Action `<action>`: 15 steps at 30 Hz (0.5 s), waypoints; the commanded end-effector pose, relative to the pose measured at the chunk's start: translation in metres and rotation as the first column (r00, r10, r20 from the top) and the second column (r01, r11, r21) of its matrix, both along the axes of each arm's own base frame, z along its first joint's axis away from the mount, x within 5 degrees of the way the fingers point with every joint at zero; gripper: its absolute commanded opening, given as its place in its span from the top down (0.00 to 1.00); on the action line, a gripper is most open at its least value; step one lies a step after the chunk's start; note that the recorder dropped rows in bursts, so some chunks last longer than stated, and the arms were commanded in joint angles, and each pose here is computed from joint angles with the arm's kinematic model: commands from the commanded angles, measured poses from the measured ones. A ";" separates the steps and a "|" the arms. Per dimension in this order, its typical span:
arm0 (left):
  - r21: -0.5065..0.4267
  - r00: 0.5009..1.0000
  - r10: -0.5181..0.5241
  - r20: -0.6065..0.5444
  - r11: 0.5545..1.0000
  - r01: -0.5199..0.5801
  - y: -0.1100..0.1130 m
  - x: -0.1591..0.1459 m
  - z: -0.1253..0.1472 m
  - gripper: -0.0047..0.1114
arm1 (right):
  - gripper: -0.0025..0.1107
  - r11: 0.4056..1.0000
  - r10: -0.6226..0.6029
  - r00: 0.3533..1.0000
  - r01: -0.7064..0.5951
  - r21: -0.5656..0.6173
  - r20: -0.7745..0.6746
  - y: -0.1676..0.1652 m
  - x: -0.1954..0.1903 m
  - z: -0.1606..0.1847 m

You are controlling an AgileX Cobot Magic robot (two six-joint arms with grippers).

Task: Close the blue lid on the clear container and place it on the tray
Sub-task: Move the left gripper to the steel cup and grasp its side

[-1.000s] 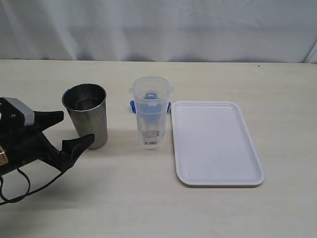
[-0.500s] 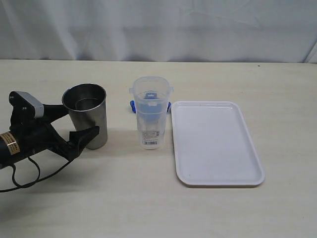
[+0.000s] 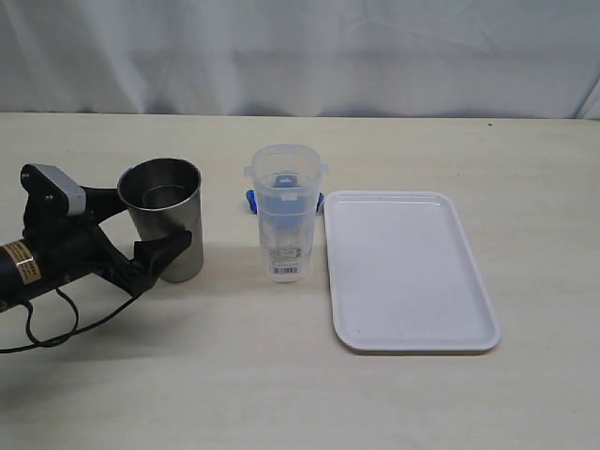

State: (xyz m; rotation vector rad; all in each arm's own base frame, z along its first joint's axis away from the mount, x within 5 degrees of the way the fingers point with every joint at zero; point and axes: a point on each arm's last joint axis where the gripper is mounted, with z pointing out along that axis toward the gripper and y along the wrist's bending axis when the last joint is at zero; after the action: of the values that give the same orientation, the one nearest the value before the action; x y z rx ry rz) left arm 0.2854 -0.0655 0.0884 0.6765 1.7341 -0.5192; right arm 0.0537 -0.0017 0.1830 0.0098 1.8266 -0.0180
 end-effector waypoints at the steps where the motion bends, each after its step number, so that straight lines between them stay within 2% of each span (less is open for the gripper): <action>1: -0.018 1.000 -0.009 0.012 1.000 0.009 -0.003 0.002 0.002 0.13 | 0.94 1.000 -0.001 1.000 0.001 0.002 0.001 0.000 0.000 -0.001; 15: -0.035 1.000 -0.024 0.012 0.999 0.025 -0.005 0.014 -0.002 0.13 | 0.94 1.000 -0.001 1.000 0.001 0.002 0.001 0.000 0.000 -0.001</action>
State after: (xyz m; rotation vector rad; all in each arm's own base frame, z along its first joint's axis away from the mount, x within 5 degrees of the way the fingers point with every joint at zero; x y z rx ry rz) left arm 0.2972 -0.0671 0.0861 0.6712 1.7187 -0.5436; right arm 0.0537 -0.0017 0.1830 0.0098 1.8266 -0.0180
